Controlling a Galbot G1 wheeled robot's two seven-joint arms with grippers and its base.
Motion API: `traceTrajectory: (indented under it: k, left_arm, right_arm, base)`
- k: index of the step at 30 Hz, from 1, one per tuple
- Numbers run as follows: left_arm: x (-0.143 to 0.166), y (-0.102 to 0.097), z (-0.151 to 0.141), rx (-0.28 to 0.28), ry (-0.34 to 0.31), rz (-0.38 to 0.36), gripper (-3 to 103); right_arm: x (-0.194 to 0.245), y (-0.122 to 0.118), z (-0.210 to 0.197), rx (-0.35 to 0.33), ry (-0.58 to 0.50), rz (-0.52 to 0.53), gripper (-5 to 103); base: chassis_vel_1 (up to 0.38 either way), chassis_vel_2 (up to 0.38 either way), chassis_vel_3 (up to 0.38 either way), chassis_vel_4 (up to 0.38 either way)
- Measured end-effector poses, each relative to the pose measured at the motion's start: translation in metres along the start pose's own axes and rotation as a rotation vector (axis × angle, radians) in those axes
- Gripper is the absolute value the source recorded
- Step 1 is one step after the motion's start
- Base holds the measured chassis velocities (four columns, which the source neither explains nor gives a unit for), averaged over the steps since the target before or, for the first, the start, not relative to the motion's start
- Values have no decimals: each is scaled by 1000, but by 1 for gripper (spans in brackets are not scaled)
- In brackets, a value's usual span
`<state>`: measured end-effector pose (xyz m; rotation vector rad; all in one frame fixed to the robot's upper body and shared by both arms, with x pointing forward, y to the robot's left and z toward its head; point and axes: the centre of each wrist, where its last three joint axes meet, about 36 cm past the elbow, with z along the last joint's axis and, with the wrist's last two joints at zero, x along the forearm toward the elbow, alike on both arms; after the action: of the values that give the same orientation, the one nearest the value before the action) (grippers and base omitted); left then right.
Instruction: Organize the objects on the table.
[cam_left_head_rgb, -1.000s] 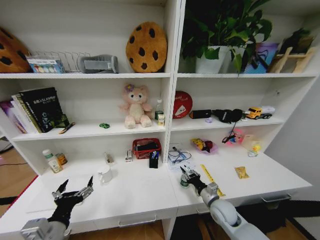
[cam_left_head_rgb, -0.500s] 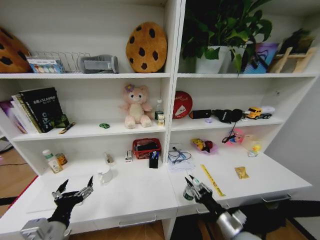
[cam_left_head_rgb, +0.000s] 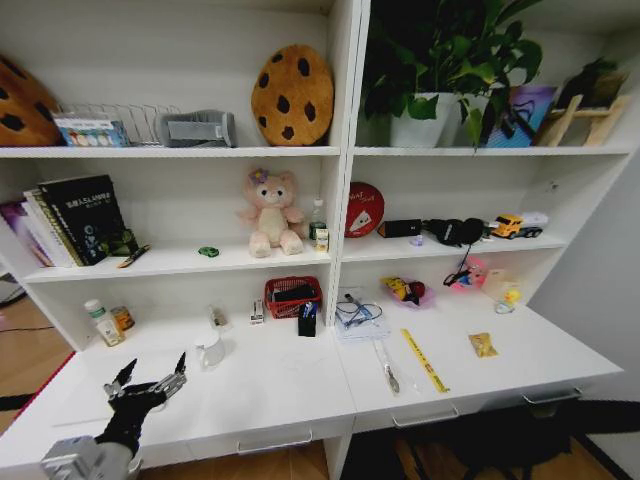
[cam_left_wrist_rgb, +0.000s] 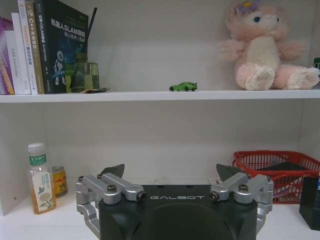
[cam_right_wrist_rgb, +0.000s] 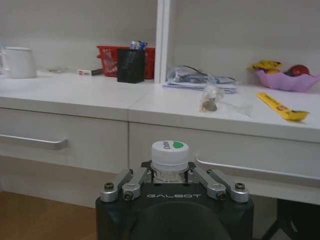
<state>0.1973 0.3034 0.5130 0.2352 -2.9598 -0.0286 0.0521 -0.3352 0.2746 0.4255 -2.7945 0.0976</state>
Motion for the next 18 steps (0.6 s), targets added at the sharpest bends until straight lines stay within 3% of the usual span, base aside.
traceTrajectory:
  k: [5,11,18]
  left_arm:
    - [0,0,0,0,0,0,100]
    - [0,0,0,0,0,0,100]
    - [0,0,0,0,0,0,100]
  right_arm:
    - [-20,-5,25,-36,47,63,26]
    - [-43,-25,85,-57,137,162,26]
    - [-75,-30,124,-47,94,273,26]
  base:
    - [0,0,0,0]
    - [0,0,0,0]
    - [0,0,0,0]
